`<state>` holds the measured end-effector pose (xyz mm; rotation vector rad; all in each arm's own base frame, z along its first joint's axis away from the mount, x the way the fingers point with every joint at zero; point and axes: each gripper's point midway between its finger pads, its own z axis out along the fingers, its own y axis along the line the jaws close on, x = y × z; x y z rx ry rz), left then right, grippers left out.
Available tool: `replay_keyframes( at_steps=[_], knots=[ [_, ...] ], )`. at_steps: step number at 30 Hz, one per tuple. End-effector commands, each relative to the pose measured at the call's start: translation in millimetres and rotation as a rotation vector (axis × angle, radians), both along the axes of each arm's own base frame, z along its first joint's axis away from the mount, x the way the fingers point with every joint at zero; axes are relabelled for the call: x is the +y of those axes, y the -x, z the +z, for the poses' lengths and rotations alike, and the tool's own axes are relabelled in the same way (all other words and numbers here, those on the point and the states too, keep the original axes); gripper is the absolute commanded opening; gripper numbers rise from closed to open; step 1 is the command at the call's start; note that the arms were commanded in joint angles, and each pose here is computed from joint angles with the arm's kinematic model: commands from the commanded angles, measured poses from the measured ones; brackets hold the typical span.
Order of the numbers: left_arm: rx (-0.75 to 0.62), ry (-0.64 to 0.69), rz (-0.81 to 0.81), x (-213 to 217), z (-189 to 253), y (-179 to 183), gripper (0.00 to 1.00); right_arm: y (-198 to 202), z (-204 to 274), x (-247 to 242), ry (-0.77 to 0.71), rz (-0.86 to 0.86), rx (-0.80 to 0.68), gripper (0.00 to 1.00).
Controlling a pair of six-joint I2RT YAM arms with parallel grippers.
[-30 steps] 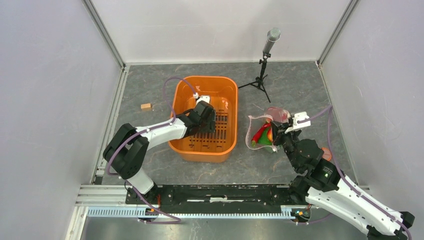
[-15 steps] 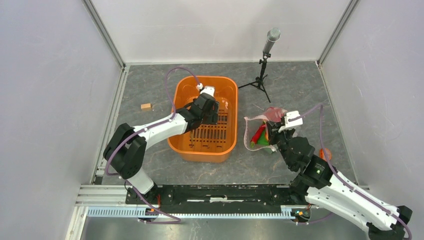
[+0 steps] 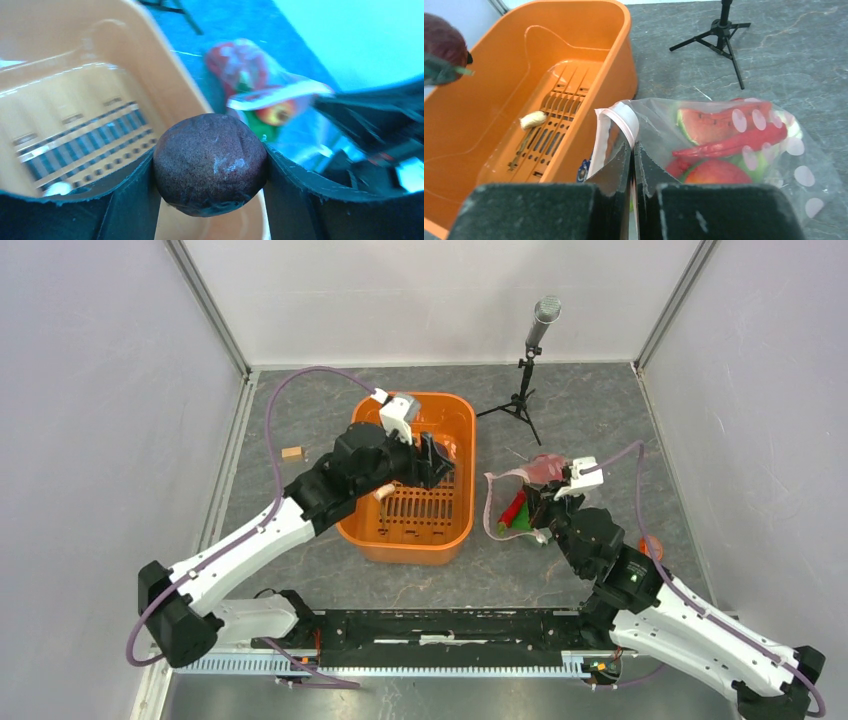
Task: Place the food in the zip-top bag and seal the zipper
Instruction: Place the fake fruit in the zipper food storage bag.
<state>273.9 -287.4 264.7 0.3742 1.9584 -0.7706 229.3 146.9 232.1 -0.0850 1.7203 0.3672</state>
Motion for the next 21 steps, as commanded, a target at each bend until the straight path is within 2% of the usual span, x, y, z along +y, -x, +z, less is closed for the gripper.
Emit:
replay_keyframes(
  at_steps=[1,8,16,21],
  knots=[
    [-0.029,0.051,-0.275,-43,16,54,0.45,6,33,8,-0.166,0.033,-0.021,0.07],
    [-0.049,0.021,-0.381,-93,12,85,0.45,14,58,-2,-0.281,0.024,-0.069,0.06],
    [-0.050,0.004,-0.321,-130,-1,80,0.46,24,72,-3,-0.345,0.067,-0.079,0.06],
    [-0.032,0.054,-0.408,-157,1,92,0.46,29,75,-5,-0.382,0.080,-0.091,0.06]
  ],
)
